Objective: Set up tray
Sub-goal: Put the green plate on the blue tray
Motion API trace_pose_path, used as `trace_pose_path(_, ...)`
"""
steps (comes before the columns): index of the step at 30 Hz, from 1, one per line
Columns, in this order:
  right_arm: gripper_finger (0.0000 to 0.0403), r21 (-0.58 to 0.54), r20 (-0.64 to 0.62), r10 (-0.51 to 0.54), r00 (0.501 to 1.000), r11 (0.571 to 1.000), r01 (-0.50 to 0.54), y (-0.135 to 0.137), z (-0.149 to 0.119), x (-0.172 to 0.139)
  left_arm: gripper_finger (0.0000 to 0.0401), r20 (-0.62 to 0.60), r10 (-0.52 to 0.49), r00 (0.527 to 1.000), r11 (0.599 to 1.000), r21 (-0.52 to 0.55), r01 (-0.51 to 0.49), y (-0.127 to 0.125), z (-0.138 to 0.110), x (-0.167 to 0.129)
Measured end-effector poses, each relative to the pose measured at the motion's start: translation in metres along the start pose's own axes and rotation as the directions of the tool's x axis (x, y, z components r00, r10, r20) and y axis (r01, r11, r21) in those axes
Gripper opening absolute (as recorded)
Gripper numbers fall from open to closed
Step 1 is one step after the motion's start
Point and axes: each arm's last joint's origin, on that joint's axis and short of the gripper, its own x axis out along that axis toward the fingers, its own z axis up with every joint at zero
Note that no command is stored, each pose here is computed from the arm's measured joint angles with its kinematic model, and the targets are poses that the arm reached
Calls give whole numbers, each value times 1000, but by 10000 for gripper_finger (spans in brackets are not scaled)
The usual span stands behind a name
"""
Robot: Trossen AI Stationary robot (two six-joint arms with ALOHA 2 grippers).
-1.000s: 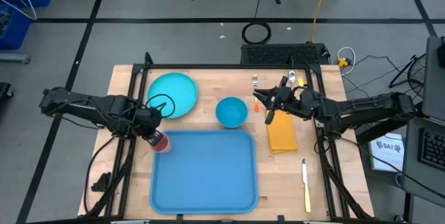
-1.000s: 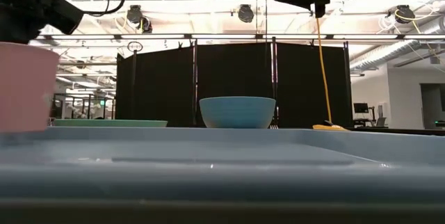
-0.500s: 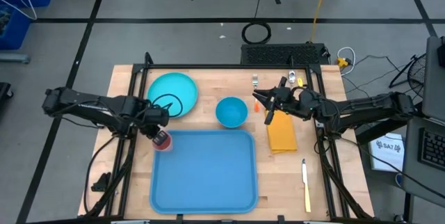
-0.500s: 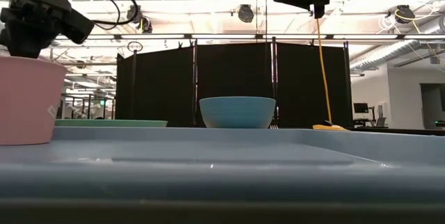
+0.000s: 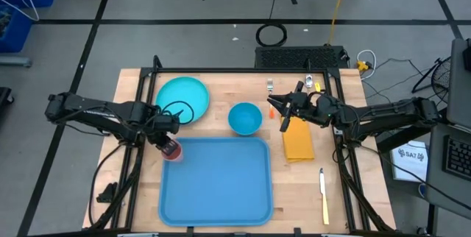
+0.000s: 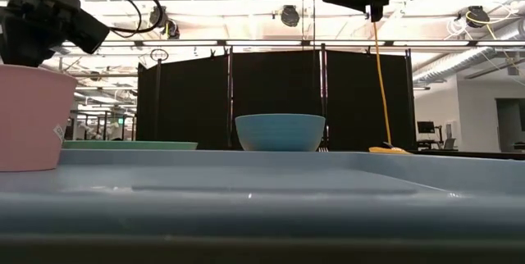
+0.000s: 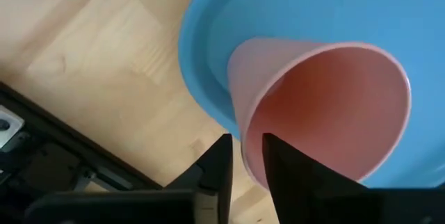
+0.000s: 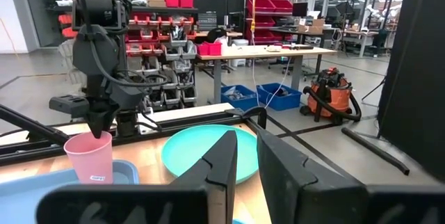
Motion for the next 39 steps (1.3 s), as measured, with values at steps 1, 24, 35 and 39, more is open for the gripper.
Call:
trace_pose_path(1, 47, 0, 0, 0, 1000, 1000, 0, 0, 0, 0, 87, 1, -8, 1000, 1000, 4, 8, 0, -1, -1)
trace_pose_path(24, 47, -13, -3, 1, 1000, 1000, -1, 0, 0, 0, 93, 359, 90, 929, 908, -413, 72, 73, 33, -39)
trace_pose_path(35, 47, -12, -6, 7, 1000, 1000, -7, 1, -1, 0, 39, 211, 141, 967, 816, -578, 7, 135, 69, -32)
trace_pose_path(39, 47, -12, -6, 8, 1000, 1000, -8, 1, 0, 0, 29, 156, 159, 975, 790, -612, -31, 150, 75, -28)
